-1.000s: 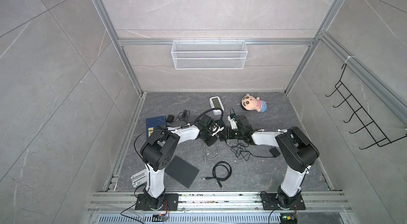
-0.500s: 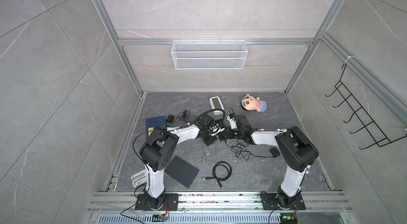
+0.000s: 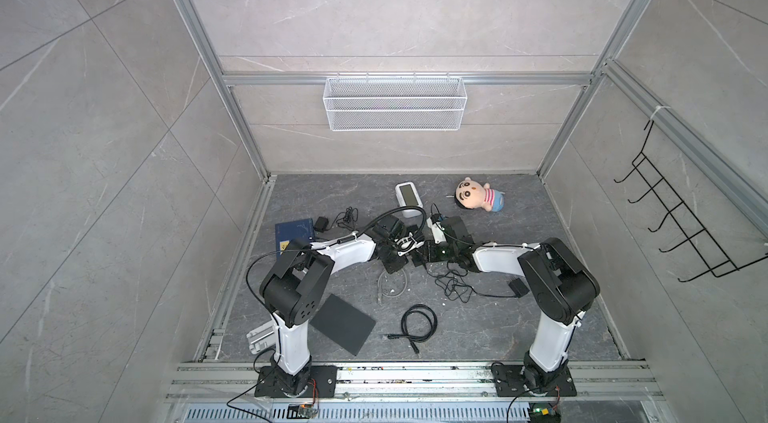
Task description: Insert the plug into the switch port
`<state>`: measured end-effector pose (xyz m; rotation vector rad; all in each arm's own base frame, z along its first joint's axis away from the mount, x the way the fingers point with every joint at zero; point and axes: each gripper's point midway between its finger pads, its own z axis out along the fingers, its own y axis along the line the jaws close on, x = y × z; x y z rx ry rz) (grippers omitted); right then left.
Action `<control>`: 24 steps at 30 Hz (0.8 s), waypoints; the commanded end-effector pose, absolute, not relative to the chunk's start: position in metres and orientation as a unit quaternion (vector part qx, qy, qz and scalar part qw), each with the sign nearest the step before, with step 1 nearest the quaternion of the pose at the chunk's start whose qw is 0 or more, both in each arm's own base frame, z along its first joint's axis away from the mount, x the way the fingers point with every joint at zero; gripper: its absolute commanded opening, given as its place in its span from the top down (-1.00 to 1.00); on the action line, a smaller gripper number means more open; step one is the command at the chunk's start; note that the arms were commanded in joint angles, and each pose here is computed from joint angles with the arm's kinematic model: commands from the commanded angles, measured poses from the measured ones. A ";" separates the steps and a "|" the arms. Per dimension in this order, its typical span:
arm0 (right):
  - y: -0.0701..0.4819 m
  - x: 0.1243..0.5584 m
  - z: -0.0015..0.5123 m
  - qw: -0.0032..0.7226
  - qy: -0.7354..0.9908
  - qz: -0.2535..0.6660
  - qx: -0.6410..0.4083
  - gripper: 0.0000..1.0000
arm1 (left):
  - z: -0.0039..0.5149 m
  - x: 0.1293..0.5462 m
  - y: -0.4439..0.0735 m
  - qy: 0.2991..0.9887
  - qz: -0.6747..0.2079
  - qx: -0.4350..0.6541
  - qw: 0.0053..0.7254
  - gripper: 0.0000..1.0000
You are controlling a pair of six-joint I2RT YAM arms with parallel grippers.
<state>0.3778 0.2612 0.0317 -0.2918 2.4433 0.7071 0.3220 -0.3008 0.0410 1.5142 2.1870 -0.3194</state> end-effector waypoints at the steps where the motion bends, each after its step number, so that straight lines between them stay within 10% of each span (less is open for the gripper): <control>1: 0.279 0.324 -0.006 0.182 0.931 0.282 -0.145 -0.17 | 0.114 0.340 -0.358 0.714 -0.165 0.570 0.372 0.98; 24: 0.268 0.325 -0.002 0.138 0.934 0.310 -0.108 -0.17 | 0.092 0.341 -0.357 0.738 -0.137 0.536 0.385 0.93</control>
